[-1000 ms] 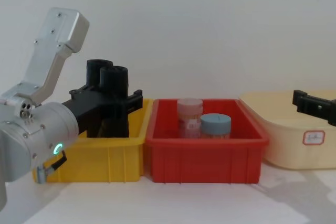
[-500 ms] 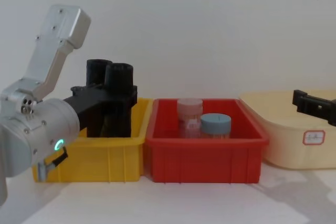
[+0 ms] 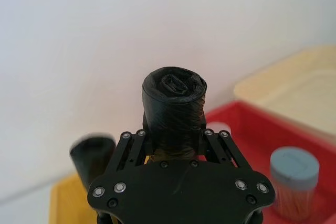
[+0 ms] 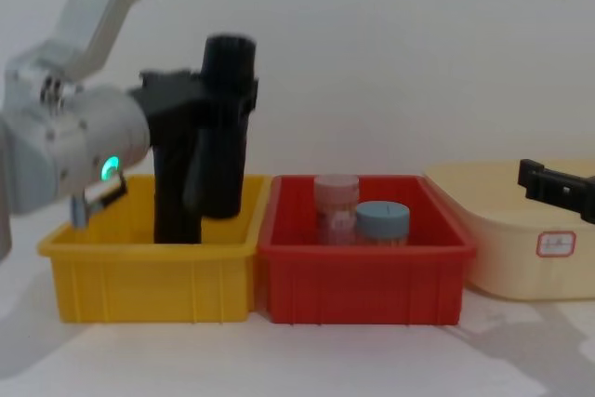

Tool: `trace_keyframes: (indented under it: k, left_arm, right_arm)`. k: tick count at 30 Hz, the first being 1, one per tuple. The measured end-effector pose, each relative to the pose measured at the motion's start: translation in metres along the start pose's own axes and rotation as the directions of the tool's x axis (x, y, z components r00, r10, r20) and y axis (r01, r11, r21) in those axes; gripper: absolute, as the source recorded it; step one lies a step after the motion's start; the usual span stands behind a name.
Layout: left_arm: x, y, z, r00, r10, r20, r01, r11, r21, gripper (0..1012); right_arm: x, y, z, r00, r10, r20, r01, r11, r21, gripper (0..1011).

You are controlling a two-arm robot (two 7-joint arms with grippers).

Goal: Pick up the garbage bag with the one hand and transfer it to the other hand.

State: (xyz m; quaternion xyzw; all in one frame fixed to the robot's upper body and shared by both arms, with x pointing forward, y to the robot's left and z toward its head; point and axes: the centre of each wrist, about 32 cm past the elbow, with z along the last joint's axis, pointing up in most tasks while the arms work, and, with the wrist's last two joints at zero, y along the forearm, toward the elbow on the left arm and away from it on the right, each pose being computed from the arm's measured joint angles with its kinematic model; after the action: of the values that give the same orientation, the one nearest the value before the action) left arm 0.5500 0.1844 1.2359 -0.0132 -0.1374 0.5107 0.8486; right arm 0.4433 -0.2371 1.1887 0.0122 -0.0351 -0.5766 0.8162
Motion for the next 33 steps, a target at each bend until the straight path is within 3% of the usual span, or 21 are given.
trace_keyframes:
  k: [7,11,17,20,23,24,27,30,31,33]
  left_arm:
    - [0.0065,-0.0157,0.0285,0.9966,-0.064,0.053,0.067,0.9958,-0.063,379]
    - [0.0075,-0.0272,0.0429,0.9907,-0.114,0.074,0.121,0.9876,-0.099,379]
    - [0.0051,-0.0414,0.0526,0.9808,-0.178,0.081,0.187,0.9733,-0.133,379]
    - [0.0010,-0.0499,0.0550,0.9734,-0.217,0.073,0.226,0.9630,-0.147,379]
    - [-0.0096,-0.0628,0.0554,0.9614,-0.270,0.054,0.275,0.9484,-0.158,379]
    - [-0.0096,-0.0628,0.0554,0.9614,-0.270,0.054,0.275,0.9484,-0.158,379]
    - [-0.0213,-0.0751,0.0515,0.9475,-0.319,0.028,0.319,0.9346,-0.157,379]
    - [-0.0293,-0.0826,0.0495,0.9359,-0.352,0.014,0.350,0.9233,-0.159,379]
    - [-0.0352,-0.0880,0.0481,0.9278,-0.373,0.004,0.369,0.9156,-0.160,379]
    - [-0.0402,-0.0923,0.0470,0.9196,-0.393,-0.006,0.387,0.9079,-0.162,379]
  right_arm:
    - [0.000,0.000,0.000,1.000,0.000,0.000,0.000,1.000,0.000,1001]
    - [0.000,0.000,0.000,1.000,0.000,0.000,0.000,1.000,0.000,1001]
    - [0.000,0.000,0.000,1.000,0.000,0.000,0.000,1.000,0.000,1001]
    - [0.000,0.000,0.000,1.000,0.000,0.000,0.000,1.000,0.000,1001]
    - [0.000,0.000,0.000,1.000,0.000,0.000,0.000,1.000,0.000,1001]
    - [0.000,0.000,0.000,1.000,0.000,0.000,0.000,1.000,0.000,1001]
    - [0.000,0.000,0.000,1.000,0.000,0.000,0.000,1.000,0.000,1001]
    - [0.000,0.000,0.000,1.000,0.000,0.000,0.000,1.000,0.000,1001]
    - [0.000,0.000,0.000,1.000,0.000,0.000,0.000,1.000,0.000,1001]
    - [0.000,0.000,0.000,1.000,0.000,0.000,0.000,1.000,0.000,1001]
